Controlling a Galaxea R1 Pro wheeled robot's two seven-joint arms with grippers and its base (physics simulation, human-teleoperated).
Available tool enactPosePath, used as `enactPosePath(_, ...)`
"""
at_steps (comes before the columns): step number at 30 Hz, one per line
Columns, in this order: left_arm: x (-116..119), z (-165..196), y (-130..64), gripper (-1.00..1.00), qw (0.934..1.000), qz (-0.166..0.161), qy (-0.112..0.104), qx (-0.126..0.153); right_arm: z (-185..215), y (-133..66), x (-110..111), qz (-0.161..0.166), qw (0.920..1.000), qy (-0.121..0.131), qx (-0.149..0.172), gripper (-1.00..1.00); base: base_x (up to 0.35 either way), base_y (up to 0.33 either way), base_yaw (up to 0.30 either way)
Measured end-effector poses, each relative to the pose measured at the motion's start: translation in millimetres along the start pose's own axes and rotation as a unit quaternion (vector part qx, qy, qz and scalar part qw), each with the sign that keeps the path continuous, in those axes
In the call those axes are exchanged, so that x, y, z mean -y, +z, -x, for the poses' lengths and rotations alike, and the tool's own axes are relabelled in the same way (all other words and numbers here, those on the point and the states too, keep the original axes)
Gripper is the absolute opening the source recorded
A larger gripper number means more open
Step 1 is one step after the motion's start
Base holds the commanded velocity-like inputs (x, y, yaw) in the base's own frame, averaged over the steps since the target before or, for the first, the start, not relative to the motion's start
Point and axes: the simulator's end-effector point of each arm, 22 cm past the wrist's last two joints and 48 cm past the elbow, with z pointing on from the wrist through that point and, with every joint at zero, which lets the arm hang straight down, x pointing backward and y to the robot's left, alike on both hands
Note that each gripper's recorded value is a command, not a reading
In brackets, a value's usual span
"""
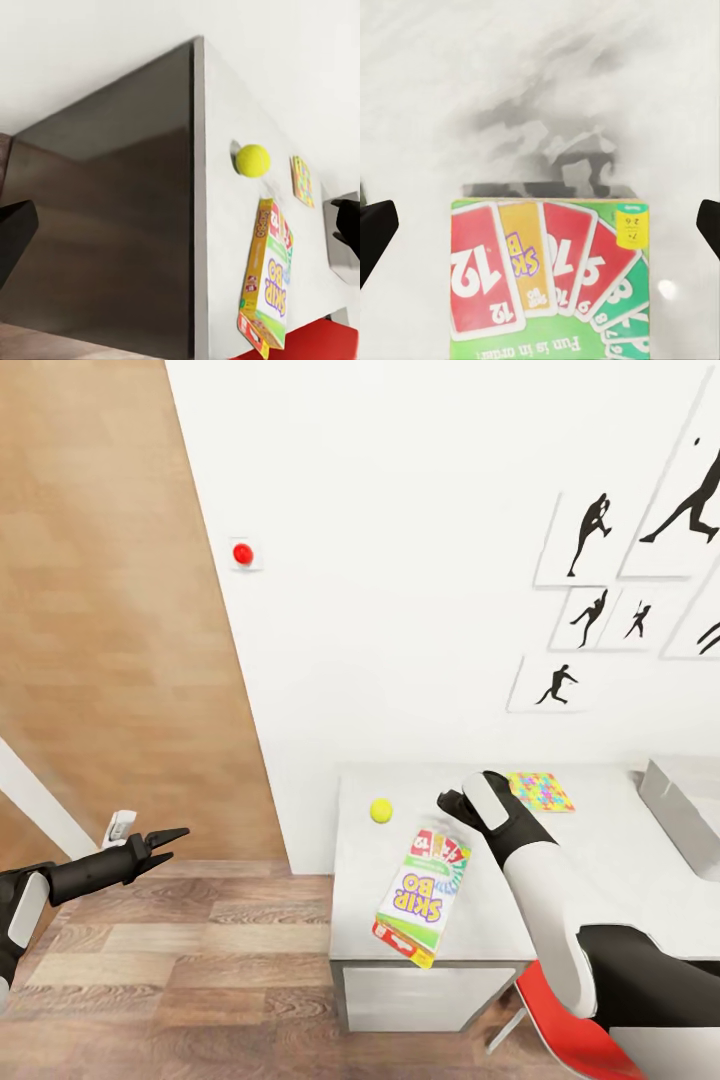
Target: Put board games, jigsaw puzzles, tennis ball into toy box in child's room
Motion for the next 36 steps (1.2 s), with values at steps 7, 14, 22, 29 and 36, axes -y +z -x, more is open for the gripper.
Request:
enactPosePath(7, -5.6, -3.1, 2.8, 1.00, 1.0000, 0.003, -0.003, -0.004, -3.5, 6.9, 3.3, -0.005, 1.0000, -0.001, -0.004, 1.00, 0.015, 0.019, 0.000)
enactPosePath(14, -10.9, -6.1, 5.3, 1.00, 0.9999, 0.007, -0.007, -0.007, -7.7, 13.3, 5.1, -0.008, 0.9999, -0.003, -0.008, 1.00, 0.001, 0.001, 0.000)
enactPosePath(22, -17.0, -9.7, 8.0, 1.00, 0.9998, 0.010, -0.010, -0.011, -12.5, 20.3, 7.5, -0.012, 0.9998, -0.005, -0.013, 1.00, 0.033, 0.007, 0.000)
enactPosePath(29, -22.4, -13.0, 10.5, 1.00, 0.9997, 0.014, -0.014, -0.014, -16.0, 26.7, 10.9, -0.016, 0.9997, -0.005, -0.018, 1.00, 0.156, 0.065, 0.000)
enactPosePath(36, -27.8, -16.1, 13.1, 1.00, 0.9996, 0.017, -0.017, -0.018, -18.7, 32.7, 12.8, -0.019, 0.9996, -0.006, -0.021, 1.00, 0.030, 0.011, 0.000)
